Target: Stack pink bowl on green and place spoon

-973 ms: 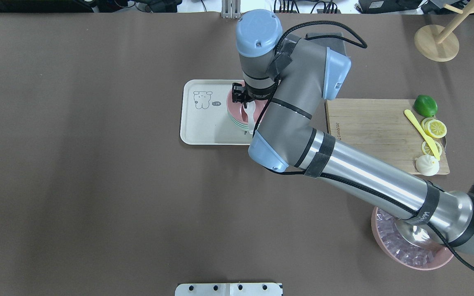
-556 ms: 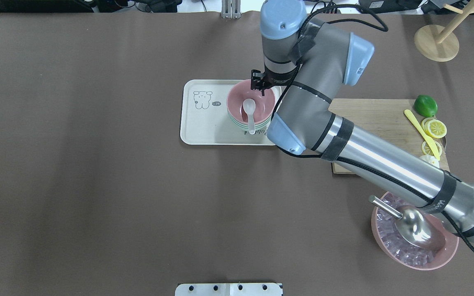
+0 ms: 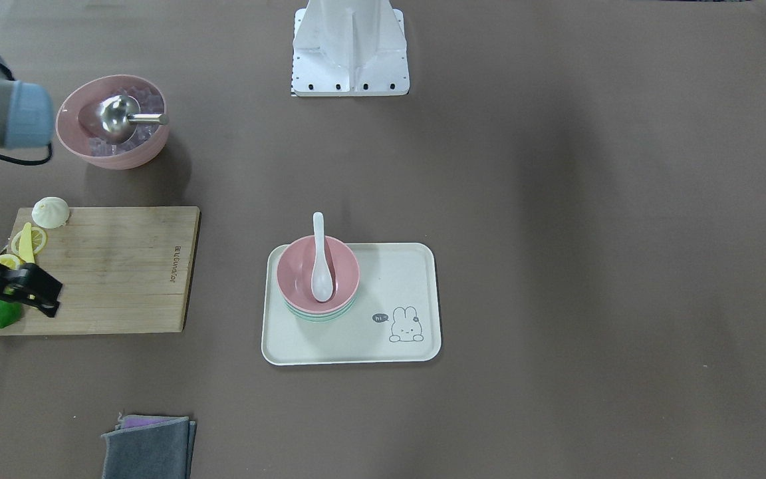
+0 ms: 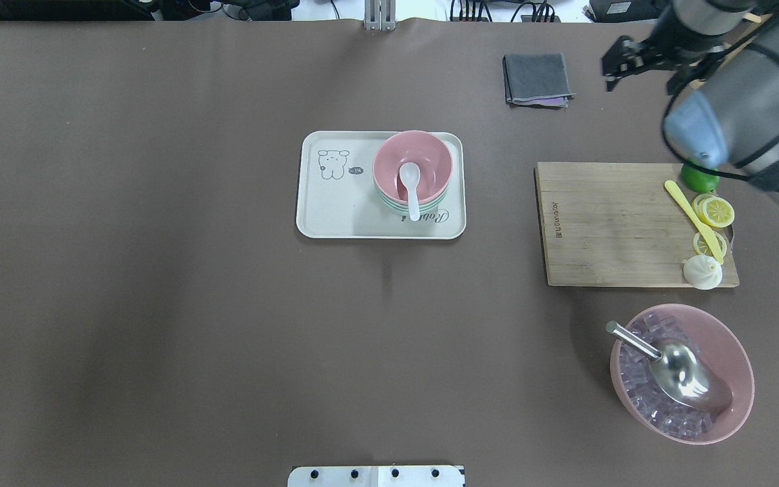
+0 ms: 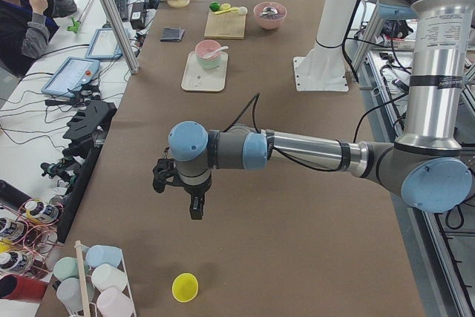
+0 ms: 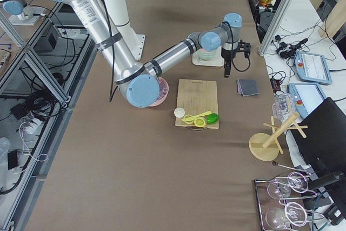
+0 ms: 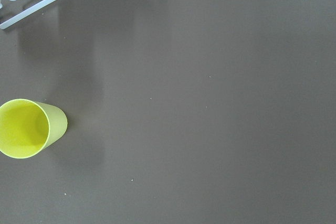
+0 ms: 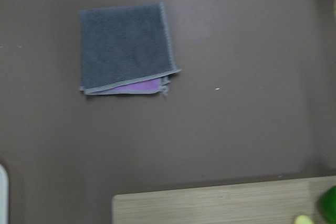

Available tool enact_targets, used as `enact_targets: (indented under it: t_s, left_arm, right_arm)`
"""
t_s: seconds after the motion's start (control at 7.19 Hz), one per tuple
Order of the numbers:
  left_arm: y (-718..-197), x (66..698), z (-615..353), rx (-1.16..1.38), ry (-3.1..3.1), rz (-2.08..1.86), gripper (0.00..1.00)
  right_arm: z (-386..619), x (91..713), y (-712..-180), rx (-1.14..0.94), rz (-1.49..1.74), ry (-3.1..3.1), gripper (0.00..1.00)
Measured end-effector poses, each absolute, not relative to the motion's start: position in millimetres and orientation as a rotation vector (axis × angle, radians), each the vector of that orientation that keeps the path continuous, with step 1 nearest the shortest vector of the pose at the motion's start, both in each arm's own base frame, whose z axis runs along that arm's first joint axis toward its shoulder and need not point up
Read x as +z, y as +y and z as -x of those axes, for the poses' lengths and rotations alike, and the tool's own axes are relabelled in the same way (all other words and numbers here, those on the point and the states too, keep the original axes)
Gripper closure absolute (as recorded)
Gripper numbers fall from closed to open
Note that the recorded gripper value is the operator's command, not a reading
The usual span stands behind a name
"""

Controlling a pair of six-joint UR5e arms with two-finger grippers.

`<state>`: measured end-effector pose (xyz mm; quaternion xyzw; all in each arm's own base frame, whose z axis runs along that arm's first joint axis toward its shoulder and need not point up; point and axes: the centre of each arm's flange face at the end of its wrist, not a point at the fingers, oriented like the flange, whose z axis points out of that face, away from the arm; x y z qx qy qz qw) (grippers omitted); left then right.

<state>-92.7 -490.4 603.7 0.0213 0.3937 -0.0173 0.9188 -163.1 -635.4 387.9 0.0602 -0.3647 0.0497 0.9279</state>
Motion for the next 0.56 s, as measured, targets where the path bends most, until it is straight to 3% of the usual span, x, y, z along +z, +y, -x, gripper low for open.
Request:
enact_targets:
  t_s: [0.56]
  left_arm:
    - [-483.7,613.8,92.0,-0.044,0.815,-0.027,0.01]
  right_arm:
    - [-37.8,567.9,-541.4,0.042,-0.093,-0.711,0.00]
